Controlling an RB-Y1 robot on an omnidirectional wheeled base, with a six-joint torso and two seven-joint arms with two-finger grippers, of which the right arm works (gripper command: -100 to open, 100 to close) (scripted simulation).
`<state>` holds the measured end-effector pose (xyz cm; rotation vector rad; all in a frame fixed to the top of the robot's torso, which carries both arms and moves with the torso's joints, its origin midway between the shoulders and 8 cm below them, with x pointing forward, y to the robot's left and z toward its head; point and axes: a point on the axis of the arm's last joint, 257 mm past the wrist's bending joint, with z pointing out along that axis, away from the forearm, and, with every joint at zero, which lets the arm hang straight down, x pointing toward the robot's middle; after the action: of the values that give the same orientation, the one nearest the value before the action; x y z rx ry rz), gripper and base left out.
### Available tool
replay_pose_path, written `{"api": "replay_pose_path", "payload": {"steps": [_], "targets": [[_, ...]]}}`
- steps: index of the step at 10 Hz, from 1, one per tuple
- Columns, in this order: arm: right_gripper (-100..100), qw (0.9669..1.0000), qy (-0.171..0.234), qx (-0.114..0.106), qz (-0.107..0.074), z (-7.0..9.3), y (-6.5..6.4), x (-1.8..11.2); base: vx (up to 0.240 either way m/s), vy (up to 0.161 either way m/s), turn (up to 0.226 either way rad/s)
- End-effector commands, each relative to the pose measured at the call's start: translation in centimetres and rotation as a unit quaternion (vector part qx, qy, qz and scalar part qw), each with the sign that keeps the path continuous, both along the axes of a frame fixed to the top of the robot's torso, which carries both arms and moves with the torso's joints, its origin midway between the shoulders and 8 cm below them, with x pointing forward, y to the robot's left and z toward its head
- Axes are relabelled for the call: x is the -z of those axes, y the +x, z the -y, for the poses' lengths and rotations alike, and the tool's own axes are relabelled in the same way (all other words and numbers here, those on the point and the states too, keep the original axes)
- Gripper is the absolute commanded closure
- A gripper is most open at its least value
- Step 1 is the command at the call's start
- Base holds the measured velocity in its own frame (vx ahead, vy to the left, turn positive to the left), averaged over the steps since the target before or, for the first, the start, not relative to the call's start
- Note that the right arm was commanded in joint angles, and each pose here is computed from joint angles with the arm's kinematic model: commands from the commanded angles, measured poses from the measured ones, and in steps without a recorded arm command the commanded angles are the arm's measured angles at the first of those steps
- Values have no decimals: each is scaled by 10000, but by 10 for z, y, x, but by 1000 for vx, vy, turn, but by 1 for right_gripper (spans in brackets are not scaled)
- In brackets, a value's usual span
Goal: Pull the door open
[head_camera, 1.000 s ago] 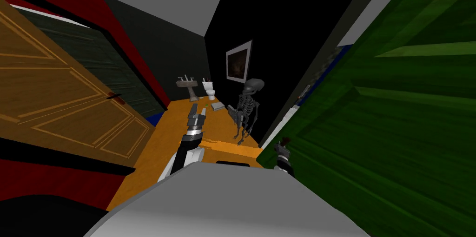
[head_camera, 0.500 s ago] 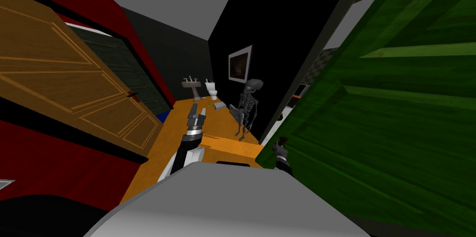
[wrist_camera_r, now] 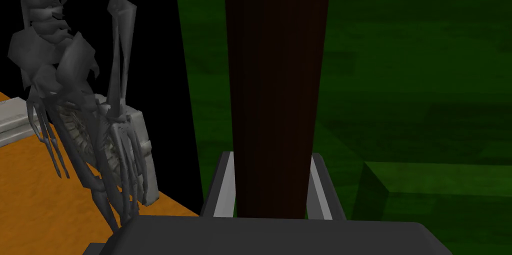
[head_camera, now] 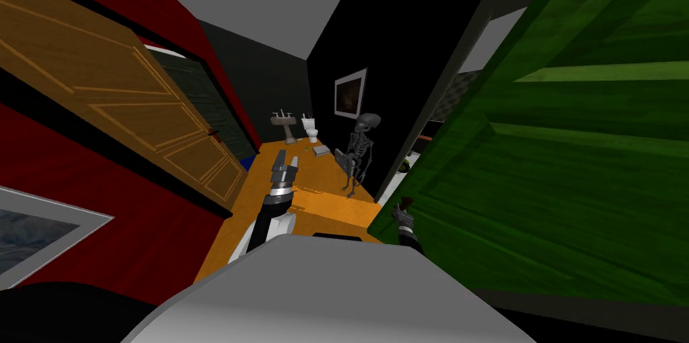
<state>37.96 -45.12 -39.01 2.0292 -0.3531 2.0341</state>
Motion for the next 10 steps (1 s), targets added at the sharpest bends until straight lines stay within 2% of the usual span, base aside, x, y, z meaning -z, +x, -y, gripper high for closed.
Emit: {"api": "replay_pose_path", "payload": {"steps": [1, 3, 4, 5, 10], "targets": [[100, 9999, 5, -148, -6, -9, -1, 1, -246, -3, 46], [100, 9994, 13, -345, -9, -19, -2, 1, -229, -18, 50], [100, 9996, 7, -288, -27, -16, -2, 2, -103, -5, 19], [100, 9991, 14, -416, -37, -23, -5, 4, -143, -33, 85], [100, 9970, 4, -779, -14, -36, -12, 2, -207, -27, 83]]}}
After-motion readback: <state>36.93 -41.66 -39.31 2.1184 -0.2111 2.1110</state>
